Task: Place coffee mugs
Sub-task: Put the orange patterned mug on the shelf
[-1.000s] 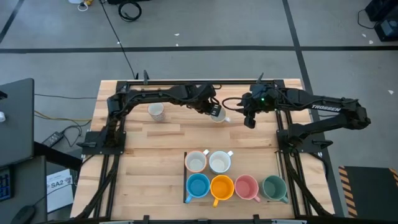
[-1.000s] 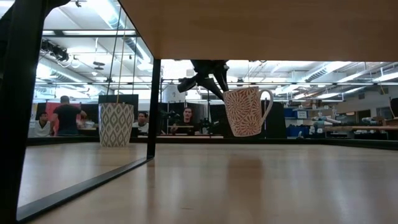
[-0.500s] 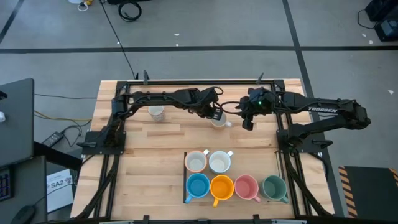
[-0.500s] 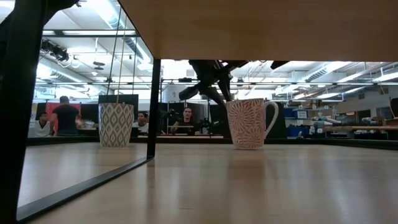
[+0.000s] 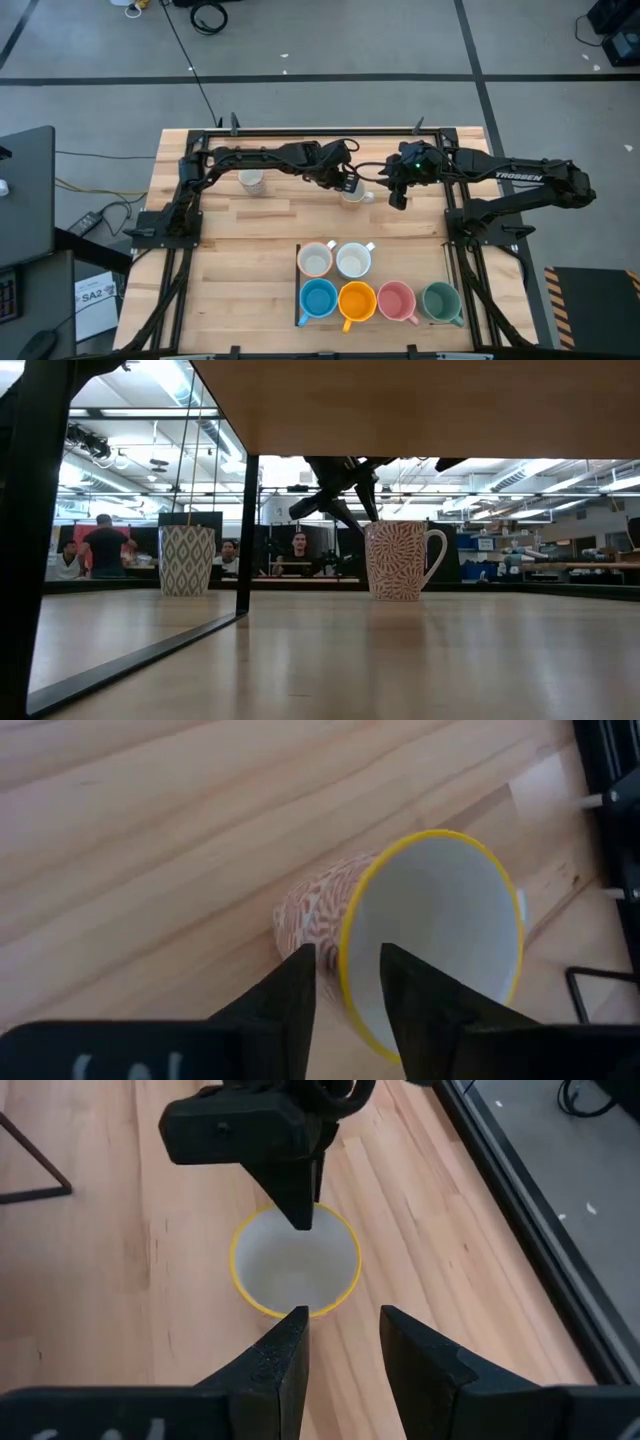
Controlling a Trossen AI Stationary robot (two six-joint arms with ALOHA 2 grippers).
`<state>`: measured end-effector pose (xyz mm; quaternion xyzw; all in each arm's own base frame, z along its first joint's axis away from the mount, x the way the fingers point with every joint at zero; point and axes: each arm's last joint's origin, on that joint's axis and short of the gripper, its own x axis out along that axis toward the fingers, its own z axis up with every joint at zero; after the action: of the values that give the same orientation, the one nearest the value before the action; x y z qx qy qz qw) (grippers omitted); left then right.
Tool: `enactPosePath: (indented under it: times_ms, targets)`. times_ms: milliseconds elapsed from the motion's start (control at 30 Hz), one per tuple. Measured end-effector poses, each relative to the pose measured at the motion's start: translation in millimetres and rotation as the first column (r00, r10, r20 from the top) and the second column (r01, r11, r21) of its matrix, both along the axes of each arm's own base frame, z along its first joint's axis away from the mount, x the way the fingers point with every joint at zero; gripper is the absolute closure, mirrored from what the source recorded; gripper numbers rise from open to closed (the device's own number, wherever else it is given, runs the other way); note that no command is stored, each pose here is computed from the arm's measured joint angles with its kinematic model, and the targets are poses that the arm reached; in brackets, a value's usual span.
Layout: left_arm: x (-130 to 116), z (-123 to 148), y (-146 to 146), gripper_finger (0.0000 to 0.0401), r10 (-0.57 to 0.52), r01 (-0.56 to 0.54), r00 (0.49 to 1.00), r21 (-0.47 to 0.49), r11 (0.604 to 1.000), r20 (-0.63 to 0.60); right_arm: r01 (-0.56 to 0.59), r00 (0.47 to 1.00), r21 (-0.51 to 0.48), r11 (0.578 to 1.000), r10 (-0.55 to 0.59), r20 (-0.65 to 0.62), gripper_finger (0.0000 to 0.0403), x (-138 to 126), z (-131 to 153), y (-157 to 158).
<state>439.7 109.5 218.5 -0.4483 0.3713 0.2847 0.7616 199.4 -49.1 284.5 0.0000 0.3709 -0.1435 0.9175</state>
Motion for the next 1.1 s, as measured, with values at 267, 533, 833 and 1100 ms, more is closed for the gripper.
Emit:
enactPosePath:
  times_ms: [267,533,833,1100]
  targets:
    - [2,2,4,0.0273,-0.046,0.047,0.998,-0.007,0.999,0.045,0.034,0.999,0.034,0.999,-0.035,0.013,0.0272,0,0,0]
    - [4,3,-5,0.0273,-0.156,0.169,0.983,-0.14,0.976,0.099,0.039,0.999,0.04,0.998,-0.04,0.013,0.0272,0,0,0]
    - [7,4,-19,0.0273,-0.237,0.255,0.964,-0.157,0.954,0.121,0.039,0.999,0.04,0.998,-0.04,0.012,0.0272,0,0,0]
    - [5,4,-11,0.0273,-0.293,0.304,0.949,-0.092,0.948,0.119,0.119,0.992,0.126,0.985,-0.124,0.032,0.0272,-1,-1,0]
